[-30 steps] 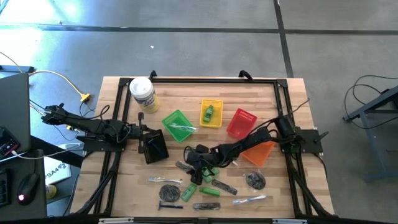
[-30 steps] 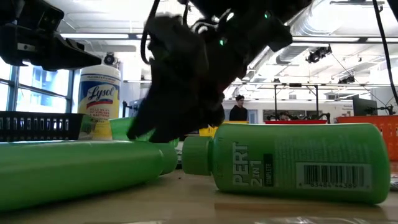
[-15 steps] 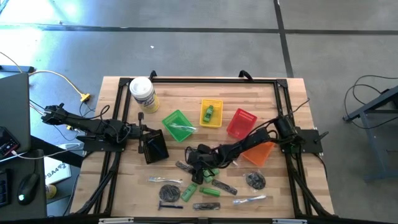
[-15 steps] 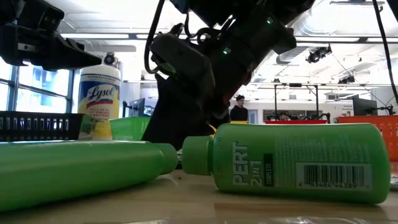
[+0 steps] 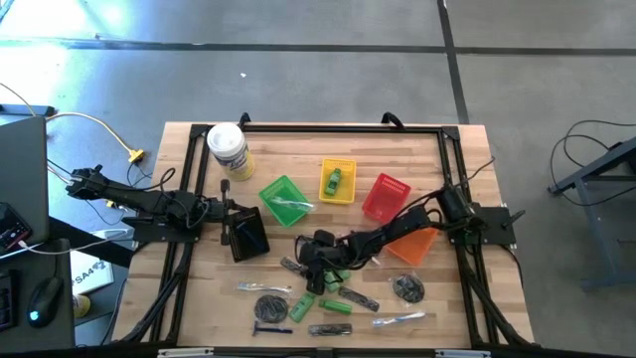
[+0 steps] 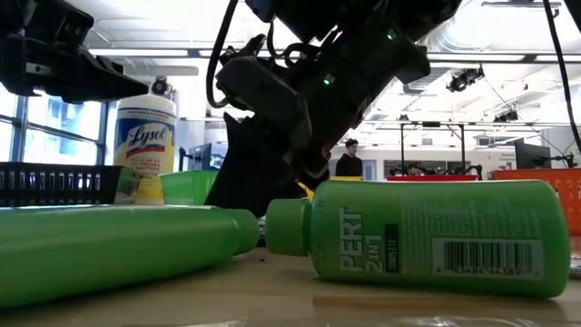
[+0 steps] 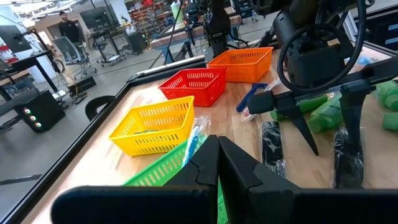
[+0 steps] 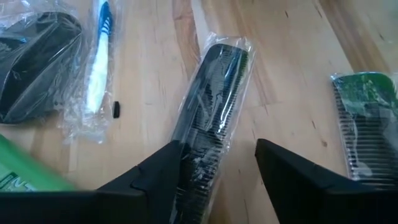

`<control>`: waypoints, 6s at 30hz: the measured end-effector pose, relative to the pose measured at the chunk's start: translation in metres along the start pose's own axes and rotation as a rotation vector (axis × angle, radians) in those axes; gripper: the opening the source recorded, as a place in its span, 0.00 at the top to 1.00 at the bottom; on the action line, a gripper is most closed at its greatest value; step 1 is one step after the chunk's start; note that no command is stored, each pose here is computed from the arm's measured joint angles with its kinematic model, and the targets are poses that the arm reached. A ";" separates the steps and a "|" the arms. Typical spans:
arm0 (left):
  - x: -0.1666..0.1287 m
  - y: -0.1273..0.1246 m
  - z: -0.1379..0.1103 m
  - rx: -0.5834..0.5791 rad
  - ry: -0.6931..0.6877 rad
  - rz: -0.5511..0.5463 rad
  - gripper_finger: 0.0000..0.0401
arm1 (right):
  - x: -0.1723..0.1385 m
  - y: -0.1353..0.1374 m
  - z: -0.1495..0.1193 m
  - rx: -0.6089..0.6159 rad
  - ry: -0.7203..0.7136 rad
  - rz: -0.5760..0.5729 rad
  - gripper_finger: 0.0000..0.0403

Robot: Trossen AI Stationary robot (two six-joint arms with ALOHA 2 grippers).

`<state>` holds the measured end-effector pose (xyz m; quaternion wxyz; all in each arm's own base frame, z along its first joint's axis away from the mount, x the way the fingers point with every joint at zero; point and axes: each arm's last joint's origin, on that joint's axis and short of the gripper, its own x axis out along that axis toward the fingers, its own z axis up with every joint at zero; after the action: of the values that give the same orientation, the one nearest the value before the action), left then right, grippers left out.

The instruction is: Pick & Place Travel size toiletries

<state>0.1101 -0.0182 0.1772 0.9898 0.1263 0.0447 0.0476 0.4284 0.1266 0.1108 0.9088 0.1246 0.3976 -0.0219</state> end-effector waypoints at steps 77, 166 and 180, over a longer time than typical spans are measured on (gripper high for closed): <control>0.000 -0.001 -0.005 0.022 0.049 -0.012 1.00 | -0.325 -0.072 -0.059 -0.164 -0.780 0.201 0.99; 0.000 -0.001 -0.005 0.024 0.048 -0.014 1.00 | -0.156 -0.131 -0.040 0.190 0.176 -0.202 0.88; 0.000 -0.001 -0.004 0.021 0.042 -0.012 1.00 | -0.145 -0.126 -0.064 0.296 0.355 -0.302 0.54</control>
<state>0.1097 -0.0181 0.1729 0.9876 0.1355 0.0665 0.0439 0.2655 0.0115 0.1482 0.7833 0.1974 0.5571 -0.1928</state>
